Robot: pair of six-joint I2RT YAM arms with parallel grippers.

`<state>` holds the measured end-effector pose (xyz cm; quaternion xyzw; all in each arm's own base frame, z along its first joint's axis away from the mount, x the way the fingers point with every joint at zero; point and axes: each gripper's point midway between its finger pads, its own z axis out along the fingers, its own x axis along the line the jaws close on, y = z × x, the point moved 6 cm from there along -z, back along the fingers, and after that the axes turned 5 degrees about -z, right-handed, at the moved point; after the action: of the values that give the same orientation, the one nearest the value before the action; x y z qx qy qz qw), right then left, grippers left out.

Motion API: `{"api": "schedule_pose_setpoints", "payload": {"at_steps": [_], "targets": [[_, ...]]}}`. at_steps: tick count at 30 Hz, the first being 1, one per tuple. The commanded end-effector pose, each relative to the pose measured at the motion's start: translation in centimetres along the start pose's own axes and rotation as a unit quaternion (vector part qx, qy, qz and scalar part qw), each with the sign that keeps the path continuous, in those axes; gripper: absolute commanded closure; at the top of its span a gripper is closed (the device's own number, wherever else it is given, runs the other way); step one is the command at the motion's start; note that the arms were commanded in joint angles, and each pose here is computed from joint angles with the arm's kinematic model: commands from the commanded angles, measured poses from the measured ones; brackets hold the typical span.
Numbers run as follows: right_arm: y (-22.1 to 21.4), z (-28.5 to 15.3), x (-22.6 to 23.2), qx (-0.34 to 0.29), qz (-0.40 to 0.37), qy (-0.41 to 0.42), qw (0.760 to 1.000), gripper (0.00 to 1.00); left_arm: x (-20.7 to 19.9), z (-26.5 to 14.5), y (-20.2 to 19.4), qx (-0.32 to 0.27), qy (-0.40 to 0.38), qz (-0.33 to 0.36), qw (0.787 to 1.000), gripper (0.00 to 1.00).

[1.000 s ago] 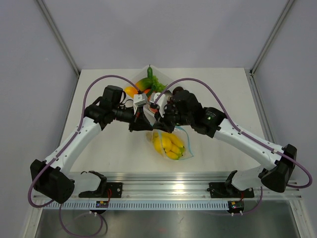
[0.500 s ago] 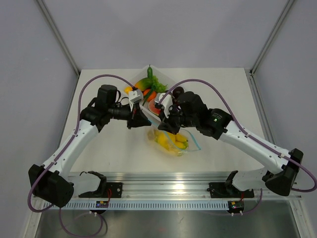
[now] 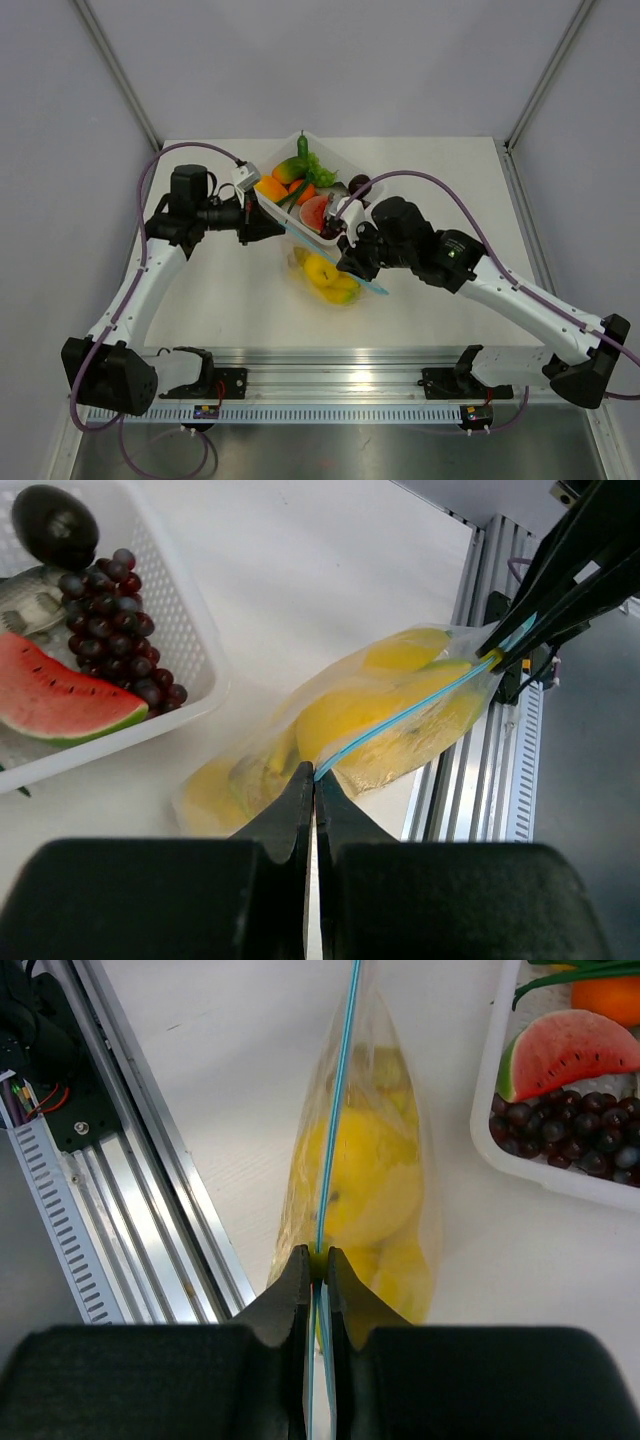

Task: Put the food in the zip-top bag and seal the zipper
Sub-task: Zip the zipper food storage bag at the center of the board, then place the zipper food storage bag at the center of the board.

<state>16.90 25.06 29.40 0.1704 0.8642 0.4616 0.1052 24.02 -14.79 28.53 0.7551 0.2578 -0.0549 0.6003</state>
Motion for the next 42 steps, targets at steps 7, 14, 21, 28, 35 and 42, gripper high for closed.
{"api": "schedule_pose_setpoints", "payload": {"at_steps": [7,14,21,28,35,42], "targets": [[-4.5,-3.0,0.8,0.056,0.035,-0.034,0.997,0.98,3.9,-2.6,1.8,-0.075,0.079,0.008,0.994,1.00],[-6.7,-4.2,1.3,0.052,0.063,-0.047,0.996,0.98,4.6,-2.6,1.5,-0.075,0.078,-0.009,0.994,1.00],[-7.1,-5.2,1.1,0.025,0.065,-0.074,0.995,0.97,4.7,-2.7,1.9,-0.079,0.074,-0.009,0.994,1.00],[-6.7,-5.9,0.5,-0.008,0.087,-0.115,0.989,0.98,3.5,-2.7,3.4,-0.099,0.042,-0.016,0.994,1.00],[-3.6,-11.0,-3.9,-0.065,0.098,-0.326,0.938,0.98,-3.9,0.7,8.0,-0.118,-0.013,0.057,0.991,1.00],[-2.7,-16.5,-5.4,-0.093,0.104,-0.432,0.891,0.95,-6.8,4.5,10.8,-0.139,-0.108,0.076,0.982,1.00]]}}
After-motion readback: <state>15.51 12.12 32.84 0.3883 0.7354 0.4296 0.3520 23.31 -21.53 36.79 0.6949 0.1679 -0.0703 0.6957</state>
